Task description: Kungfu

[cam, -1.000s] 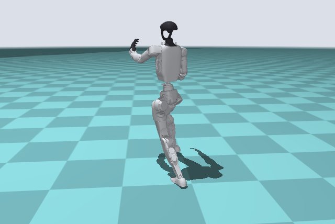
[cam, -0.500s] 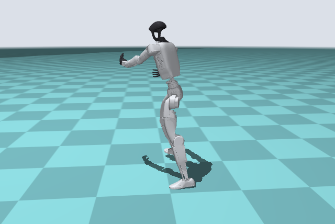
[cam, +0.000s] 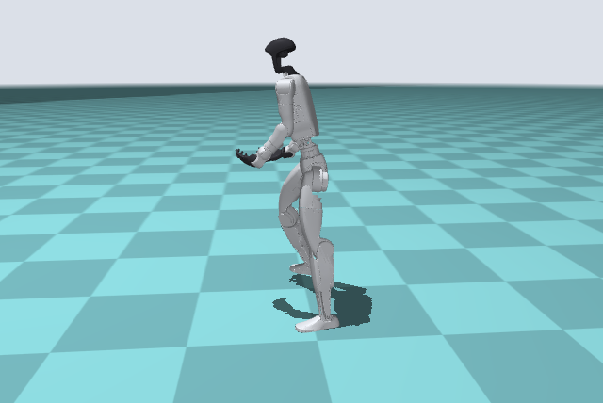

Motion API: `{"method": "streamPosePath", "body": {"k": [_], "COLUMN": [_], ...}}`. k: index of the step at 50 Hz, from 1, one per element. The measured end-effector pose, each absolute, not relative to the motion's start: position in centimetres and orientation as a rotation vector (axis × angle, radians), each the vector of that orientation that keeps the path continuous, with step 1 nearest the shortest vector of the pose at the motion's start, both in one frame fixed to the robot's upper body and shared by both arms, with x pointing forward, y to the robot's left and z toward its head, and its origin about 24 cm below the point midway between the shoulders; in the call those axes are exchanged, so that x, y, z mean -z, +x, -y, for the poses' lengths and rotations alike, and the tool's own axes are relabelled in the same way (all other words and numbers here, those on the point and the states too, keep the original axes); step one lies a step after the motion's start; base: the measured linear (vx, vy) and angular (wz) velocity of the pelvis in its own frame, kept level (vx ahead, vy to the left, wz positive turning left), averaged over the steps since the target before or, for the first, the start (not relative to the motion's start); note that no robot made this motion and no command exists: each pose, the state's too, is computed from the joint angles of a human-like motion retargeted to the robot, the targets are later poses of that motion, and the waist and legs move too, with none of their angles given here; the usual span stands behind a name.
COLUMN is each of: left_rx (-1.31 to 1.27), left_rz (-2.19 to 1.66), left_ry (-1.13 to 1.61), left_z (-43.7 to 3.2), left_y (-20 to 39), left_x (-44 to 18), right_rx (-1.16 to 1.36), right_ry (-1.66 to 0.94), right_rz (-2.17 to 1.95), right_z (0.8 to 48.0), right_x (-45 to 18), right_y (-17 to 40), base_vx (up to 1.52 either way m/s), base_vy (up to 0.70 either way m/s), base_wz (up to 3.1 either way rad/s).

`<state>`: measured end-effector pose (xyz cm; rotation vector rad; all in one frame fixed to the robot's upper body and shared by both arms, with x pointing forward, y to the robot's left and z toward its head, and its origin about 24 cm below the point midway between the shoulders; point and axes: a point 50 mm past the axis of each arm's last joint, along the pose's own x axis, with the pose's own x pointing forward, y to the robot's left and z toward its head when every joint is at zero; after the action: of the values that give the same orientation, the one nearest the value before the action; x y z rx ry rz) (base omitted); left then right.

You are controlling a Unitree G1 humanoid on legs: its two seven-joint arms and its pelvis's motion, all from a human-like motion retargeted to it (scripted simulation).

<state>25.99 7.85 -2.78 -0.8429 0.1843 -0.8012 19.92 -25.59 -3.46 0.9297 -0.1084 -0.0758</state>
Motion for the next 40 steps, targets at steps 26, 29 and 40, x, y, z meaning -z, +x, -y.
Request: {"method": "streamPosePath", "body": {"k": [26,29,40], "left_rx": [0.473,0.558,0.850], "left_rz": [-0.010,0.080,0.665], "left_ry": [-0.645,-0.500,0.291], "left_z": [-17.3,-17.7,-14.0], "left_y": [22.2,26.1,34.0], "left_x": [2.2,-1.4,-23.0], "right_rx": [-0.132,0.028,0.612], "right_ry": [0.677,0.597,0.095], "right_rz": [-0.281,-0.280,-0.517], "right_z": [24.9,28.9,41.3], "right_x": [6.0,5.5,3.4], "right_y": [13.1,11.9,0.7], "base_vx": [0.20,0.01,0.24], "base_vy": [0.15,0.09,0.14], "base_wz": [0.12,1.26,0.59]}}
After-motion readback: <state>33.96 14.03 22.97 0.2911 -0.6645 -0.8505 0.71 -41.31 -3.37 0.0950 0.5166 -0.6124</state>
